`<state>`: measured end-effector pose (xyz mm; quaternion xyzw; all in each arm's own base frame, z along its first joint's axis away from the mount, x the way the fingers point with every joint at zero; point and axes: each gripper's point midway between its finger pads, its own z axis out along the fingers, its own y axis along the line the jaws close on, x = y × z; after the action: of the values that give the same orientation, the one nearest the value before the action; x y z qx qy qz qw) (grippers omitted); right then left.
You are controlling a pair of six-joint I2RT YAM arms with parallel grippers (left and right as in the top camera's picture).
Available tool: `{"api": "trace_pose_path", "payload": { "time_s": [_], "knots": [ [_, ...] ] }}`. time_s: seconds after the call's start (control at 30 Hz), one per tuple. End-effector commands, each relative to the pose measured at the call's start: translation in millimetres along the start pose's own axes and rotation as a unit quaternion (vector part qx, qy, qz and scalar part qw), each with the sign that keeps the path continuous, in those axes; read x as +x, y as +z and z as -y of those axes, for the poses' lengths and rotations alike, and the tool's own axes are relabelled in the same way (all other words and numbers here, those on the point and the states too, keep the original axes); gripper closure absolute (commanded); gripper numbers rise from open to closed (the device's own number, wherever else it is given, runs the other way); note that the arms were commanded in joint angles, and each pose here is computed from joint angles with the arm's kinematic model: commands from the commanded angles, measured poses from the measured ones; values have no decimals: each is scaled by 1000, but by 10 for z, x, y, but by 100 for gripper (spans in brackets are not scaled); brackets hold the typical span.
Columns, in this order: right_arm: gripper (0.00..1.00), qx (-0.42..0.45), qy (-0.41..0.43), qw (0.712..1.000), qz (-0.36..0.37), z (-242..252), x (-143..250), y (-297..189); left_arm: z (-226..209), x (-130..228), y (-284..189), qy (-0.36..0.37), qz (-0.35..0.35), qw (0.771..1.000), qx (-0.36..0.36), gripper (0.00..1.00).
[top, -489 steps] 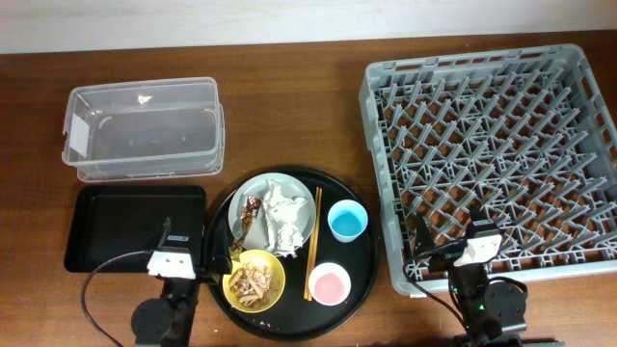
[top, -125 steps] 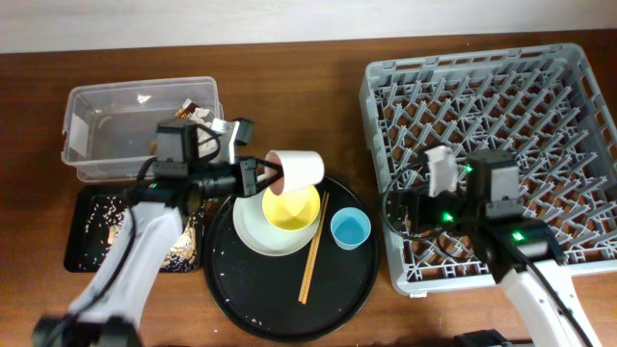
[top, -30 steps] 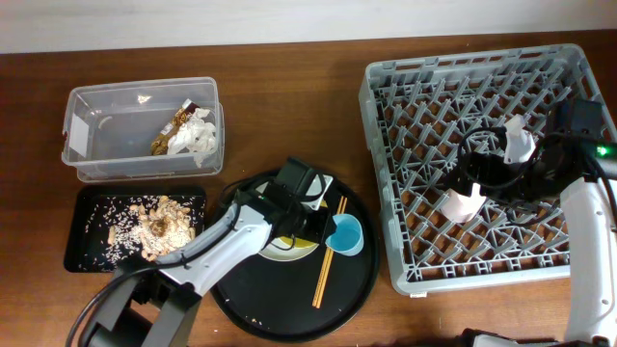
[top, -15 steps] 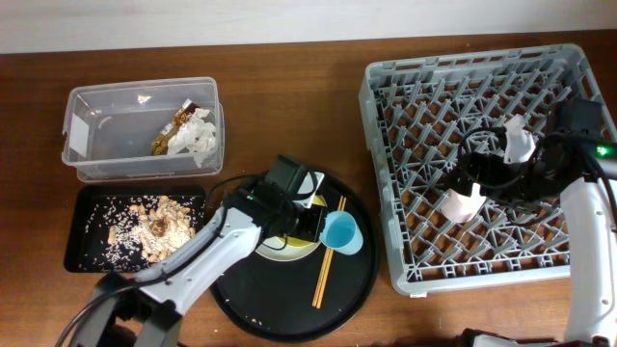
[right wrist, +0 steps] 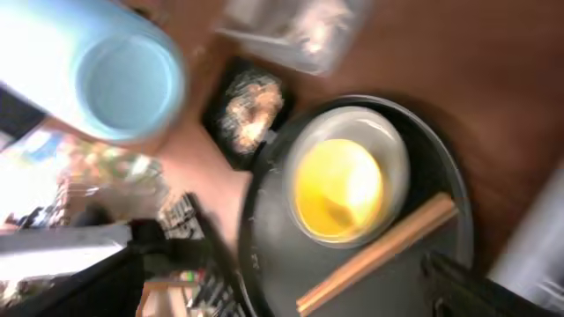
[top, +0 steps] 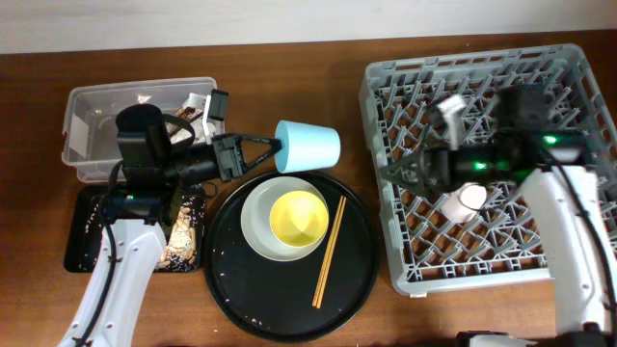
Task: Sort waste into correct bins and load items into the dishwasher rack
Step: 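Grasp the blue cup with left gripper, pass to right gripper, place in rack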
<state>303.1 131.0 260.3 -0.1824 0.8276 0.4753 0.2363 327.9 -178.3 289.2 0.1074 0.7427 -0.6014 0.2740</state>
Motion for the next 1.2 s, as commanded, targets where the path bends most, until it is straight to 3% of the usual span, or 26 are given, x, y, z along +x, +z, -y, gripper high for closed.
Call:
{"api": "trace_pose_path", "payload": {
  "time_s": [0.0,0.2,0.53,1.03,1.17],
  "knots": [
    [1,-130,-84,988,8,-574,-127,240,145,47,-16,-13,-22,999,33,100],
    [1,-212,-203,956,8,-1054,-165,497,217,106,-24,-14,-39,998,54,100],
    [2,-246,-251,936,-1,-1295,-106,644,279,156,-31,-43,-56,995,70,100],
    [23,-257,-314,914,14,-1440,-158,727,304,176,-36,-51,-63,994,76,100],
    [33,-257,-314,914,14,-1440,-157,727,303,175,-37,-51,-63,994,76,100]
  ]
}}
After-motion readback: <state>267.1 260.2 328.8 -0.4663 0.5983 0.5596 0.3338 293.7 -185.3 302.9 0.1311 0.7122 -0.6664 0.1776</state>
